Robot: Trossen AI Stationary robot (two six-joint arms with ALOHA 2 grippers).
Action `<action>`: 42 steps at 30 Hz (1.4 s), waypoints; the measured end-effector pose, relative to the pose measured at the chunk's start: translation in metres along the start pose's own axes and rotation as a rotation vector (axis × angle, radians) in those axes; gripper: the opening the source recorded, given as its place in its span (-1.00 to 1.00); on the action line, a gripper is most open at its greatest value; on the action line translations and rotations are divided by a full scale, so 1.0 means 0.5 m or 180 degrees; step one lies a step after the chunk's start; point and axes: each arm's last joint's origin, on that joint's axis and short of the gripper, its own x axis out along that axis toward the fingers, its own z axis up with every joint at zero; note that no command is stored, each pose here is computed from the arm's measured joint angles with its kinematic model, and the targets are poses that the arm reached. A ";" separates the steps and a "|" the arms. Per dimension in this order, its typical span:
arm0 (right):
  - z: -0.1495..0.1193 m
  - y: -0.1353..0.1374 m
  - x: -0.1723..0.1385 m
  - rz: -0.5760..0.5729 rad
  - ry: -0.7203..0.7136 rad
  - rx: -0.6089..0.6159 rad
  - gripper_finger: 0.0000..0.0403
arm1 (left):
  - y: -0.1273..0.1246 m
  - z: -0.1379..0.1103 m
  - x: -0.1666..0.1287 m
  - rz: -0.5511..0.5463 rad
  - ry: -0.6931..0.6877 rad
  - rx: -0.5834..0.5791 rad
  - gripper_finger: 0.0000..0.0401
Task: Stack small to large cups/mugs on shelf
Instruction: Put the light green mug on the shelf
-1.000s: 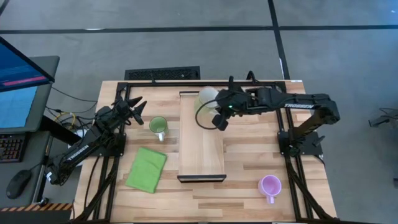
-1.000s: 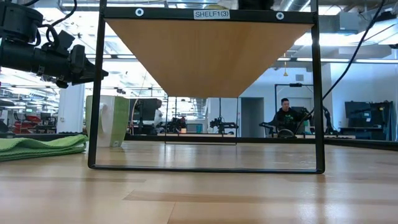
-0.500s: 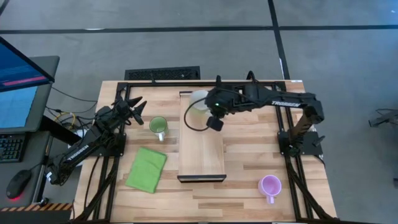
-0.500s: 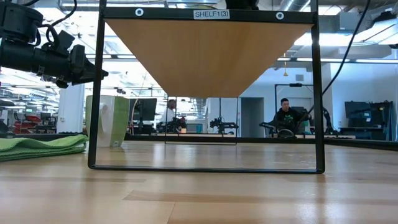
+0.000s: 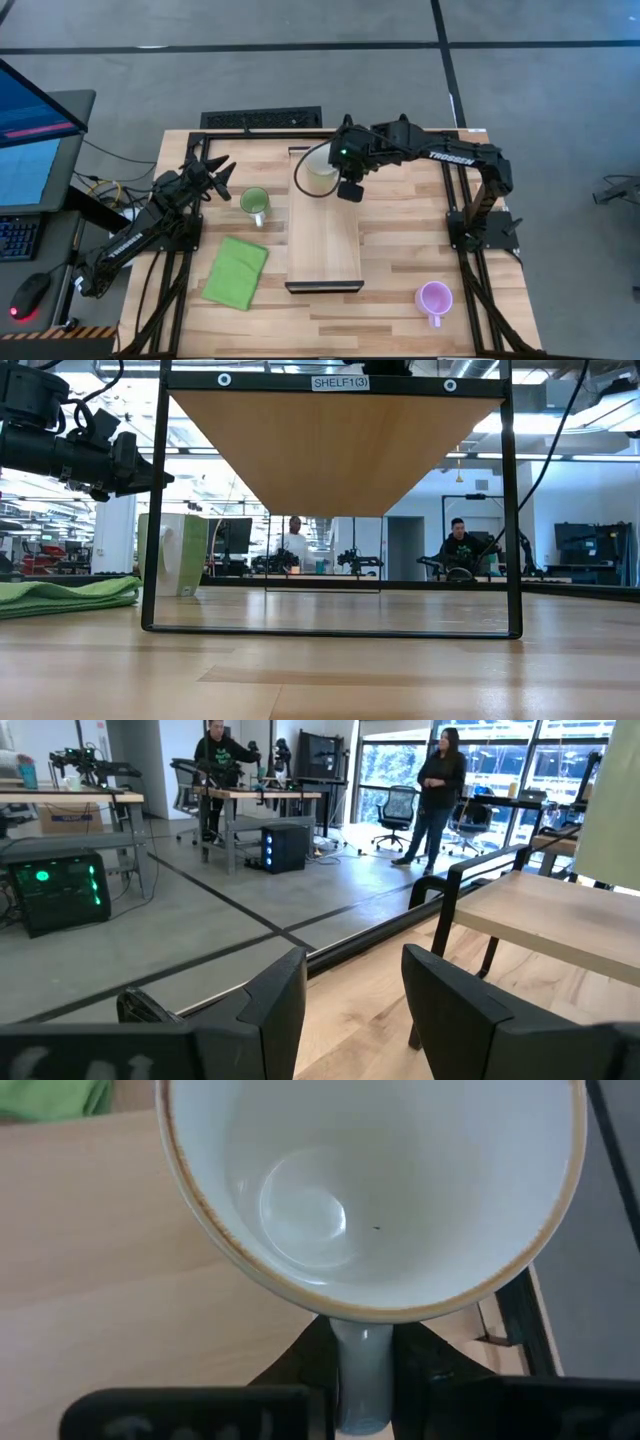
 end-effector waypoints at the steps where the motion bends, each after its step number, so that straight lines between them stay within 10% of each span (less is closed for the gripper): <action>1: -0.001 -0.003 0.001 0.0023 0.0005 -0.0050 -0.67 | 0.000 0.000 0.000 0.0000 -0.0001 0.0000 -0.21; 42: 0.003 -0.060 0.060 0.0126 0.0172 -0.0453 -0.60 | 0.000 -0.002 0.002 0.0003 0.0042 0.0002 -0.21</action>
